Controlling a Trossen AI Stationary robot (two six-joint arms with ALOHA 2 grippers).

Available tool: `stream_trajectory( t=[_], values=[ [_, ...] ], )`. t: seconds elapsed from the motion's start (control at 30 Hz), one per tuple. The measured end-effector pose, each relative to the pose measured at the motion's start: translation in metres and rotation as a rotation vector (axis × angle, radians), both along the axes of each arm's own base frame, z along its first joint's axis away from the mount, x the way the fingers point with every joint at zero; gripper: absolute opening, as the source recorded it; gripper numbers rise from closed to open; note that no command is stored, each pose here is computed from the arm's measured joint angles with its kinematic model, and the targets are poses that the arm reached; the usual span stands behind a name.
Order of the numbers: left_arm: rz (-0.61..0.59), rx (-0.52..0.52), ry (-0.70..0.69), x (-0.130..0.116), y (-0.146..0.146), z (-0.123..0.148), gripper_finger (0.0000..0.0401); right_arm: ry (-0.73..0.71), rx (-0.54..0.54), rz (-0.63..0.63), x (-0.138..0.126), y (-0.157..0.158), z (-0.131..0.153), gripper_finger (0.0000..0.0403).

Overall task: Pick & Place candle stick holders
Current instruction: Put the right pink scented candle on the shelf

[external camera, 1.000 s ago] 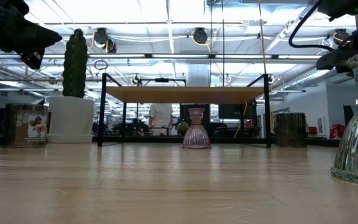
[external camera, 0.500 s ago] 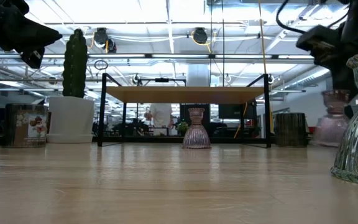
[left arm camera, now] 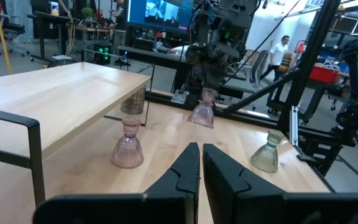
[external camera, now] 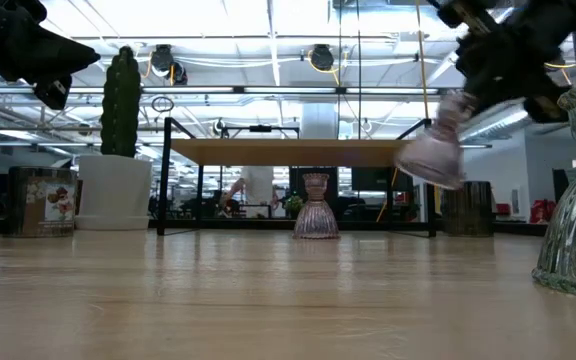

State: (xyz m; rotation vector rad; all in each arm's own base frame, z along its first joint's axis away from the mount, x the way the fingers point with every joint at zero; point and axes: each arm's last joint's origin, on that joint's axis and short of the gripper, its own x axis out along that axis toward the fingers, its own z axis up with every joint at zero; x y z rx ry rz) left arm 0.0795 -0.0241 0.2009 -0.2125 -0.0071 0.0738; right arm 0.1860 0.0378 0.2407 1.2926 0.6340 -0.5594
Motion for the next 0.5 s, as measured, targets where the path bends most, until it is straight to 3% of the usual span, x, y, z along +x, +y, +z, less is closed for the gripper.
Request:
stream_trajectory(
  t=[0.5],
  values=[
    [0.0, 0.0, 0.0, 0.0, 0.0, 0.0, 0.0021, -0.382, -0.186, 0.007, 0.025, -0.029, 0.033, 0.0016]
  ],
)
